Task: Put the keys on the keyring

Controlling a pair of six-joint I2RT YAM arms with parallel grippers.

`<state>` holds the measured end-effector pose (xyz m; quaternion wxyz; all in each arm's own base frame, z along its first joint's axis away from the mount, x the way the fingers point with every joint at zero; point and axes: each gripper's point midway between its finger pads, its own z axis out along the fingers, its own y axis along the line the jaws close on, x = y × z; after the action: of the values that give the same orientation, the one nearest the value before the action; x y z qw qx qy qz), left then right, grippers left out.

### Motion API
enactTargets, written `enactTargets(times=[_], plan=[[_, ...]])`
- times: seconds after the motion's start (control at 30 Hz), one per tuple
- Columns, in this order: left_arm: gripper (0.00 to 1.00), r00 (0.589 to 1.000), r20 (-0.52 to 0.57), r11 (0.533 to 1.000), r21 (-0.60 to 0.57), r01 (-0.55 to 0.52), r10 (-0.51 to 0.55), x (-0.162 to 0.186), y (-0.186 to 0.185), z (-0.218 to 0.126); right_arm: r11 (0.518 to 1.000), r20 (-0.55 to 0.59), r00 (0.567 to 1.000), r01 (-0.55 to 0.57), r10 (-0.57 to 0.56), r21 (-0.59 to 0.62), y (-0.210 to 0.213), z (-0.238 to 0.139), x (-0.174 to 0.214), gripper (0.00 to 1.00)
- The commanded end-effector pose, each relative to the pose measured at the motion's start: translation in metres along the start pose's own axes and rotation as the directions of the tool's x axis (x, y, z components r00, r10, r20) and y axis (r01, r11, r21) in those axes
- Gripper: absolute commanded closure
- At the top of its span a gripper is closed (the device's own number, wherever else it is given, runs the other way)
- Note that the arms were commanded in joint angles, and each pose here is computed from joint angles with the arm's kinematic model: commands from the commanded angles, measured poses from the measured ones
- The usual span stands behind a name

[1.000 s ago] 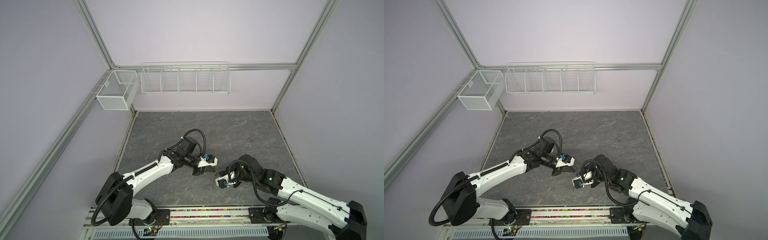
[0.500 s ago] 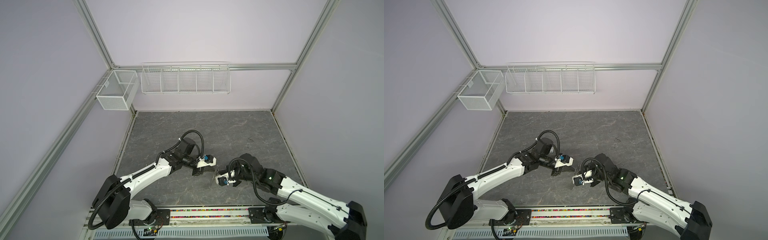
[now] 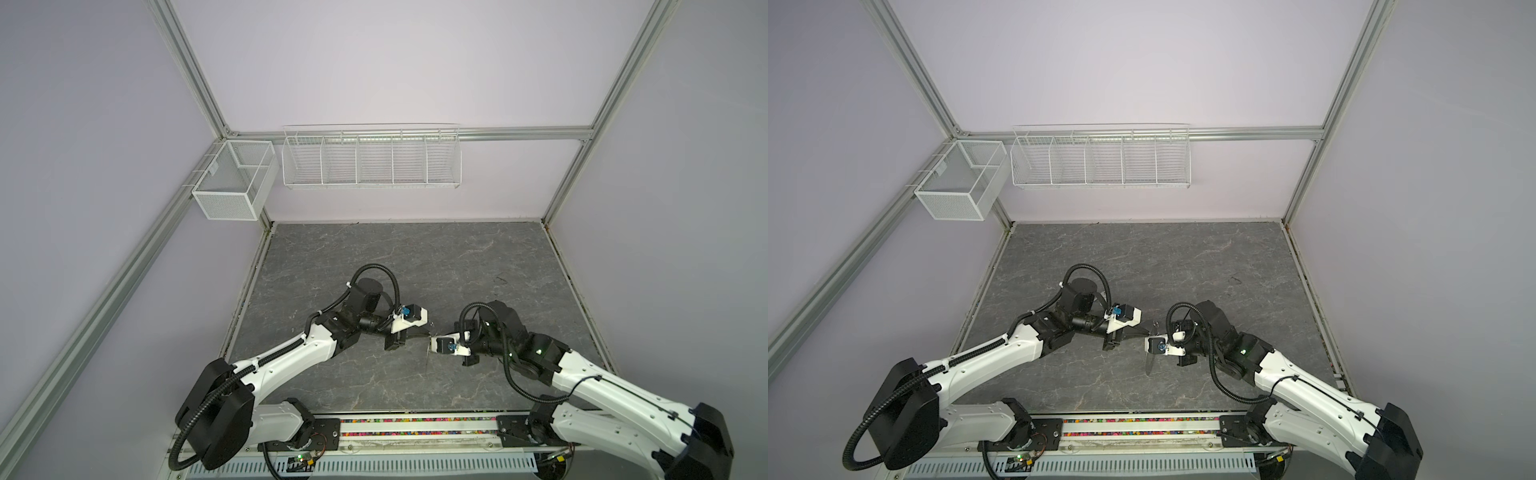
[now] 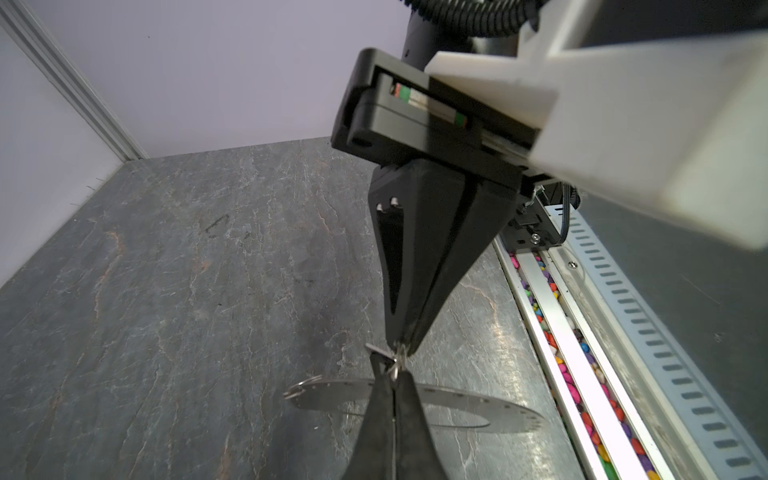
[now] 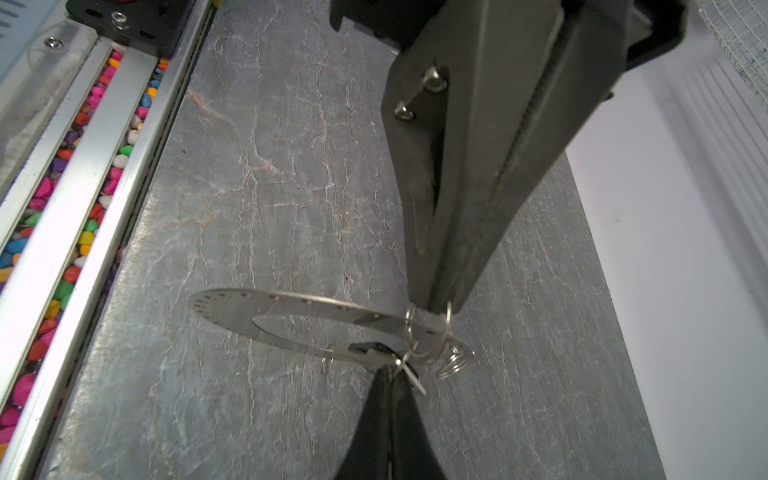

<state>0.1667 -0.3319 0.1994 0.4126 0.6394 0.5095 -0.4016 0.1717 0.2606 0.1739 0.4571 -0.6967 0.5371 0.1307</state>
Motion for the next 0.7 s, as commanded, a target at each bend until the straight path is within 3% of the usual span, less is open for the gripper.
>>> enactTargets(times=[0.0,0.23,0.47,0.67], plan=[[1.0,0.998,0.049,0.999,-0.035,-0.033,0.035,-0.016,0.007,-0.007,0.998,0.031,0.999,0.036,-0.035,-0.042,0.01,-0.004,-0.004,0.93],[1.0,0.998,0.053,0.999,-0.039,-0.034,0.036,-0.015,0.007,-0.007,1.0,0.007,1.0,0.001,-0.001,-0.003,-0.002,-0.006,0.0,0.91],[1.0,0.997,0.066,0.997,-0.055,-0.046,0.049,-0.019,0.011,-0.009,0.991,-0.027,0.993,-0.117,0.119,0.065,-0.017,-0.011,0.009,0.72],[1.0,0.994,0.089,0.994,-0.095,-0.053,0.061,-0.023,0.017,-0.012,0.955,0.071,0.963,-0.268,0.261,0.129,-0.04,-0.027,-0.01,0.68]])
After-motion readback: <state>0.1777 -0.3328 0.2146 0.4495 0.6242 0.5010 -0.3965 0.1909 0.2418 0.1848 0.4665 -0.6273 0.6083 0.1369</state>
